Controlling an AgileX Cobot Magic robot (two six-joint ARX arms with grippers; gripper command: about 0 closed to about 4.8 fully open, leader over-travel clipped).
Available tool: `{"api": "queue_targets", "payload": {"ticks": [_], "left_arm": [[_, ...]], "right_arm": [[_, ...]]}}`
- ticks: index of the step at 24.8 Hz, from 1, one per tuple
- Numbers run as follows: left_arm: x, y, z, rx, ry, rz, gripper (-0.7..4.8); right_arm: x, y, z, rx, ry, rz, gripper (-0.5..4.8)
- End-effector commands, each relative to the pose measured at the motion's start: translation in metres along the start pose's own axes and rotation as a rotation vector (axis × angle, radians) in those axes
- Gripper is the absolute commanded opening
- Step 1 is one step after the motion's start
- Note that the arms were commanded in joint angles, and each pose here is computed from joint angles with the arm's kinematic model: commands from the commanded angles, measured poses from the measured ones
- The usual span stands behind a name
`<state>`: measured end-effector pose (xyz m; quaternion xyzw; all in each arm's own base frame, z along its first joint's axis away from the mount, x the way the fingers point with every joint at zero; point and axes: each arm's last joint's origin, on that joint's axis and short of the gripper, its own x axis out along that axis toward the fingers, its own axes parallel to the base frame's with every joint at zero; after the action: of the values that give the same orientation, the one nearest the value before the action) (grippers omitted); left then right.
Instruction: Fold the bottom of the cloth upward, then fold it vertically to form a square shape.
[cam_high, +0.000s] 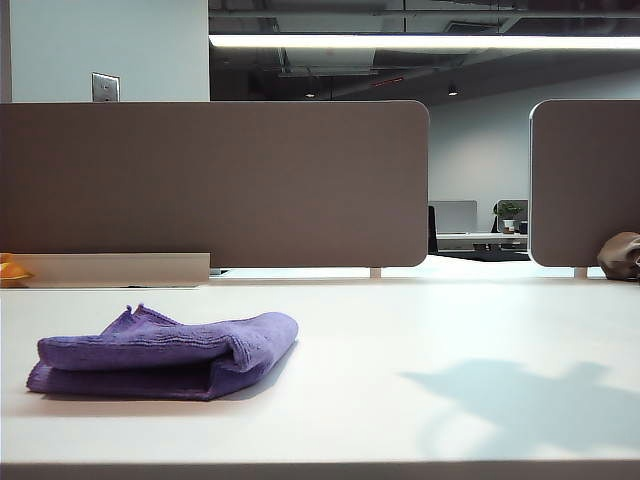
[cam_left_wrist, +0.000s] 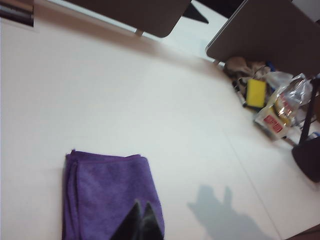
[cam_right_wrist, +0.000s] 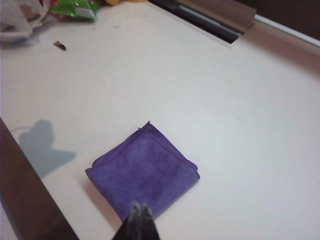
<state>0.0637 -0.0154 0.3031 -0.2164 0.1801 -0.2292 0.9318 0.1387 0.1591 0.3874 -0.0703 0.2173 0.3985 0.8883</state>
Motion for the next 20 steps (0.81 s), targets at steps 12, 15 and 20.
{"api": "queue_targets", "payload": {"ticks": [12, 15, 20], "left_arm": [[-0.016, 0.003, -0.013, 0.121, -0.126, 0.198, -0.05], [-0.009, 0.010, -0.020, 0.107, -0.095, 0.209, -0.05], [0.003, 0.022, -0.031, 0.092, -0.063, 0.220, -0.05]], "right_arm": [[-0.068, -0.006, -0.066, 0.023, -0.346, -0.087, -0.08], [-0.066, -0.007, -0.075, 0.025, -0.365, -0.090, -0.08], [-0.059, -0.008, -0.090, 0.030, -0.420, -0.093, -0.08]]}}
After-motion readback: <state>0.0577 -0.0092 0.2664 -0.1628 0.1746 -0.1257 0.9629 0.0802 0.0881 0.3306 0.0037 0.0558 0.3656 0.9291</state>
